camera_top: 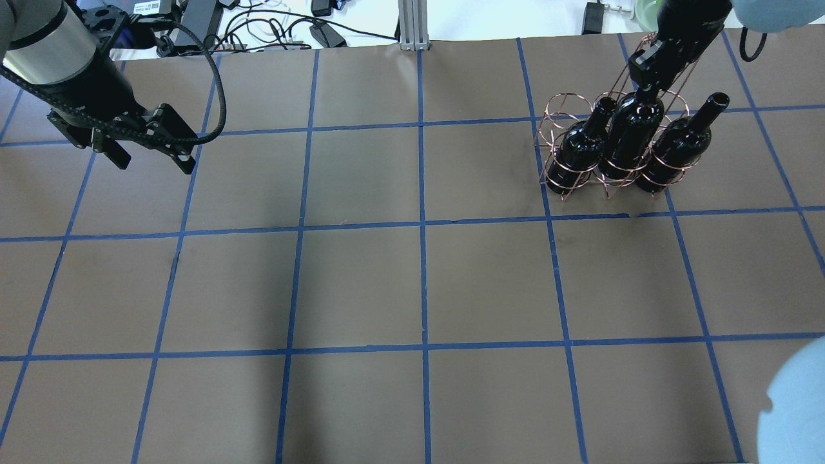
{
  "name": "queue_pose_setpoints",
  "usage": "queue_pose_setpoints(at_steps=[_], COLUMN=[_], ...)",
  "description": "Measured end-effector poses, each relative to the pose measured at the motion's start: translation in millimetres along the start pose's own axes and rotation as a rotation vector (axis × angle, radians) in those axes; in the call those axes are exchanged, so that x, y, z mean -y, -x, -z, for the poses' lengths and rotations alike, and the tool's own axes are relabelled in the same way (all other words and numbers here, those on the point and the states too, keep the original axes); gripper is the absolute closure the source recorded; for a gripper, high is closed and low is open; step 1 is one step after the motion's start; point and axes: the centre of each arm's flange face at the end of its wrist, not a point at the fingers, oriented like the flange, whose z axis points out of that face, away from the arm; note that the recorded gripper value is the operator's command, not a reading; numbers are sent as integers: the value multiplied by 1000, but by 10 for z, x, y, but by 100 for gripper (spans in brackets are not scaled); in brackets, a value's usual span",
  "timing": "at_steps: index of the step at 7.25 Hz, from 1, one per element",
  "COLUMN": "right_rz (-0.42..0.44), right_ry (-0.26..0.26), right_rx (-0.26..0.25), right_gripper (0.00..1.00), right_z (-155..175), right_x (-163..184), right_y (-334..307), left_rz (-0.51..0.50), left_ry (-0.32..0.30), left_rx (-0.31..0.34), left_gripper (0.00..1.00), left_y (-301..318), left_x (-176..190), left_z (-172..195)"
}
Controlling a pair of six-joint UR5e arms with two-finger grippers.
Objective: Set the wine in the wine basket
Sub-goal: 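Lower the bottle into the rack slot between the two bottles, then open the right gripper and raise it away from the rack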
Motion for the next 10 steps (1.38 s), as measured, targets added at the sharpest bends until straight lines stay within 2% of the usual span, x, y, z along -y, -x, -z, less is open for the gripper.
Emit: queue_pose_setpoints(at_steps=[4,5,6,8,10], right_rz=[-4,-6,-8,-11,-12], right_ry=[7,11,13,15,13], right_rx=[6,8,9,3,-5], right_gripper=[100,73,53,37,31], right_z=[-77,-101,-110,-81,-4], right_x=[-11,-17,-24,-47,-90], right_y=[15,21,26,33,51], left_rz=[-1,-1,-1,-1,-1], left_ry=[0,0,0,-1,-1], left_rx=[0,0,0,0,0], left_gripper=[0,0,0,0,0], left_y=[0,0,0,0,0], left_x=[1,0,0,1,0], left_z=[0,0,0,0,1])
